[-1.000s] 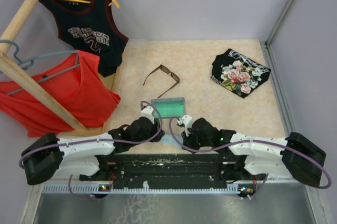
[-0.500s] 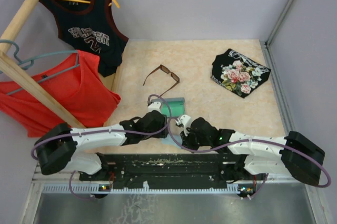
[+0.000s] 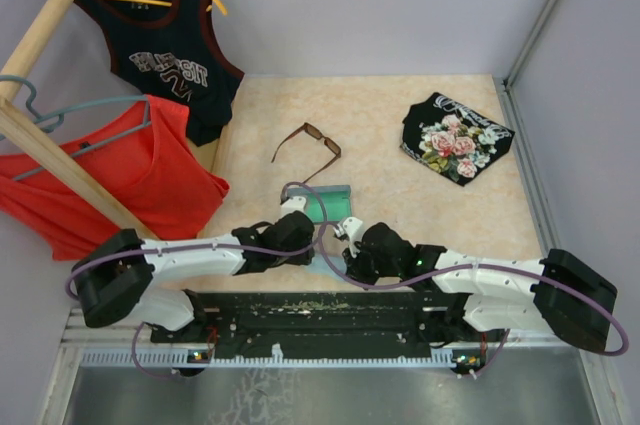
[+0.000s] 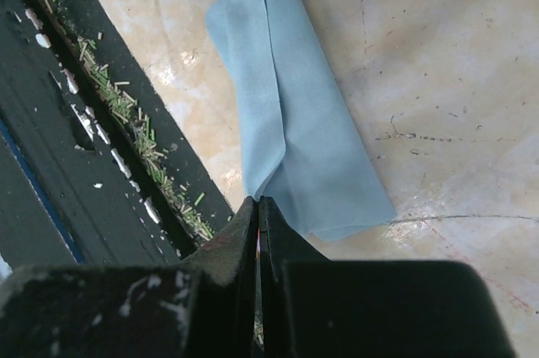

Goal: Organize the sunglasses
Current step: Fold the glasses cleaning cloth at the center of the board.

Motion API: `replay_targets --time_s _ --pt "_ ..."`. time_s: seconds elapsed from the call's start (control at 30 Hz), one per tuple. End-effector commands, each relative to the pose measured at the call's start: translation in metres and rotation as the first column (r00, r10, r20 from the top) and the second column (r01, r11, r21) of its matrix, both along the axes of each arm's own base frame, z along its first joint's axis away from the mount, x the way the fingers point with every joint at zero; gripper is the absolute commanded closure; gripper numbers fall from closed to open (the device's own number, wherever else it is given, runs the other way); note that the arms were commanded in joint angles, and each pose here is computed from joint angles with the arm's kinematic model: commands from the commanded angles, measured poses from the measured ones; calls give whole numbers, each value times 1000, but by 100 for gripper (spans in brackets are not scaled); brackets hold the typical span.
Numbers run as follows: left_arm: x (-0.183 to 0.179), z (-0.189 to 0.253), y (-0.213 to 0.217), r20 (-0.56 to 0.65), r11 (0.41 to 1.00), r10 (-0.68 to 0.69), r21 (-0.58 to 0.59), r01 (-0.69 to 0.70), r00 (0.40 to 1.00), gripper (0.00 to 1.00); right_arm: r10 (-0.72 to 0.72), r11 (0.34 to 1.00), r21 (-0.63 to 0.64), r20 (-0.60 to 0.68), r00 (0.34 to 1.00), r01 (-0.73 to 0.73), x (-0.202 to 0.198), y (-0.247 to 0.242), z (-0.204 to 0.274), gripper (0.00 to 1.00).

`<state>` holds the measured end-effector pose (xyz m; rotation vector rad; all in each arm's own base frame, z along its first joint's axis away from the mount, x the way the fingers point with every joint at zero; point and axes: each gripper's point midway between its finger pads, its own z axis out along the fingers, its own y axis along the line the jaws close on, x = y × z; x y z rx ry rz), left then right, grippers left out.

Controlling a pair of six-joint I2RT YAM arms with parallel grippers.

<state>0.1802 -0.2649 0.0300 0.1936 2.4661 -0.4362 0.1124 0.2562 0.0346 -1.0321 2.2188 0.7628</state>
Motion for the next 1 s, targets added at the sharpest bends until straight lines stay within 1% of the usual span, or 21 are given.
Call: replay_targets --time_s 0.0,0.27,0.43,0.67,0.87,0.97 --pt "-5 4 -2 9 999 -31 -17 31 999 59 -3 999 46 42 999 1 9 14 17 100" --pt "-16 -2 0 -7 998 -55 -6 55 998 70 -16 999 36 45 999 14 11 14 16 100" --pt "-19 -3 3 -10 999 -53 -9 52 999 85 -18 999 31 42 999 17 11 13 14 100" --pt "-24 6 3 14 996 -71 -59 72 997 86 -32 999 26 45 998 31 14 12 14 100" --pt "-34 3 7 6 992 -106 -70 106 994 86 -33 999 23 45 998 32 13 12 16 100" --pt "-38 3 7 8 988 -126 -83 126 992 88 -35 999 34 44 998 33 13 13 19 97"
